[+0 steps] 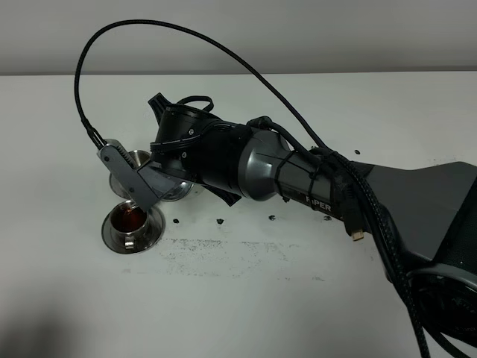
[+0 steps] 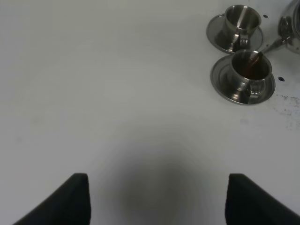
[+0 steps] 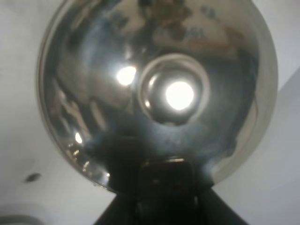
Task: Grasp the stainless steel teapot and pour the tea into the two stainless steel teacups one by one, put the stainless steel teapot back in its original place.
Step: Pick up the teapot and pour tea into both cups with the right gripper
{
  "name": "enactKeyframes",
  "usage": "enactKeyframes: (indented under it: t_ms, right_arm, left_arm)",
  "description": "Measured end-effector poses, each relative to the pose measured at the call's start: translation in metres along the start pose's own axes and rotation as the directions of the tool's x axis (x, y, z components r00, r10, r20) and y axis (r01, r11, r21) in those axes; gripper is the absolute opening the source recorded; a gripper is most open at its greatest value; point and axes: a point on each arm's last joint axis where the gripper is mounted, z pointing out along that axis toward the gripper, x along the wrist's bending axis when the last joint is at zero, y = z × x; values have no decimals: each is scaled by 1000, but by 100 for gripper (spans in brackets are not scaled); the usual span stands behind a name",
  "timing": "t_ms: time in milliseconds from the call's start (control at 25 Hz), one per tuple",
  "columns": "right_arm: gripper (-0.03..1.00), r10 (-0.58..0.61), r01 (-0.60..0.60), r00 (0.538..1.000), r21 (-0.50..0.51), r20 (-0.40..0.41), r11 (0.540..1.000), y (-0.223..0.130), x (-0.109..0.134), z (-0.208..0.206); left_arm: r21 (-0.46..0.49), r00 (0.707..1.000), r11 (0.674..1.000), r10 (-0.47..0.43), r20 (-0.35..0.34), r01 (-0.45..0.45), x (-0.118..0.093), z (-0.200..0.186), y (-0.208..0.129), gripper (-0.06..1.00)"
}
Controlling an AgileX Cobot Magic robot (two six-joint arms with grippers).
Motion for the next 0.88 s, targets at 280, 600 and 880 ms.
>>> enactKeyframes:
  t_ms: [280, 600, 880]
  right_arm:
    - [19, 143, -144, 989, -21, -41, 989, -12, -1, -2]
    - [19, 402, -431, 885, -83, -234, 899, -35, 6, -28]
    - [19, 665, -733, 664, -123, -342, 669, -52, 39, -73]
  left_arm:
    - [0, 1000, 1000, 0, 0, 0, 0, 0, 0, 59]
    - [0, 1000, 1000, 0, 0, 0, 0, 0, 0, 59]
    - [0, 1000, 1000, 0, 0, 0, 0, 0, 0, 59]
